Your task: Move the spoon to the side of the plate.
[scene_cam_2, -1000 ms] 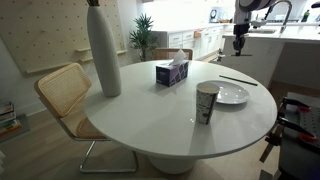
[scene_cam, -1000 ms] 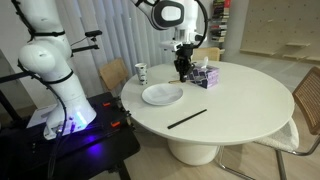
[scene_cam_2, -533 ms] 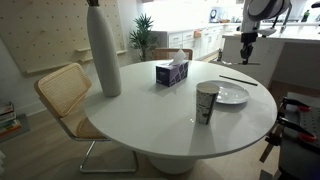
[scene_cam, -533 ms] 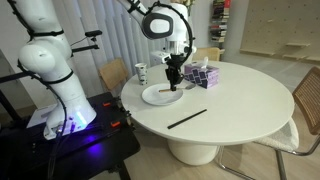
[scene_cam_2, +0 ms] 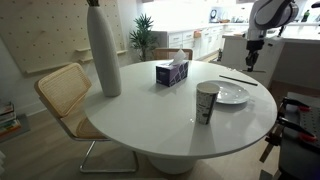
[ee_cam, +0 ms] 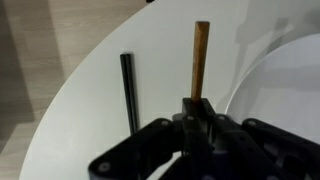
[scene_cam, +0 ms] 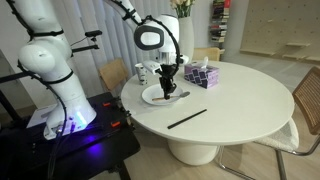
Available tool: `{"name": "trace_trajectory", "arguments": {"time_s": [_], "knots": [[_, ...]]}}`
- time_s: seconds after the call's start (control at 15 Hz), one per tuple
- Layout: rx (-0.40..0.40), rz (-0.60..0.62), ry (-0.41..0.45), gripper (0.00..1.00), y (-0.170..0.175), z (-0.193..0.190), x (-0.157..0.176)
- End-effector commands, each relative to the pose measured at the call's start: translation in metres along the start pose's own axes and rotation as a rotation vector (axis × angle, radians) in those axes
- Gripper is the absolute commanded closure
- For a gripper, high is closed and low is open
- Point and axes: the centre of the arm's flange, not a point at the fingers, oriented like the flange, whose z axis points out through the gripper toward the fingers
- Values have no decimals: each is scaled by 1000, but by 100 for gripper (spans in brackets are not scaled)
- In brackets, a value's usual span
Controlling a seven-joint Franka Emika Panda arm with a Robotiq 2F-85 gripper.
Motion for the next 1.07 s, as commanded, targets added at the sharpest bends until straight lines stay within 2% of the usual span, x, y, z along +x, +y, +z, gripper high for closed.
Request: {"name": "trace_trajectory", "arguments": {"time_s": [0.0,0.4,1.0], "knots": [[-2,10,20,97,-6,1,-14],[14,-20,6,97,-15,20,-16],[-25,-51,42,97,-14,22,21]]}}
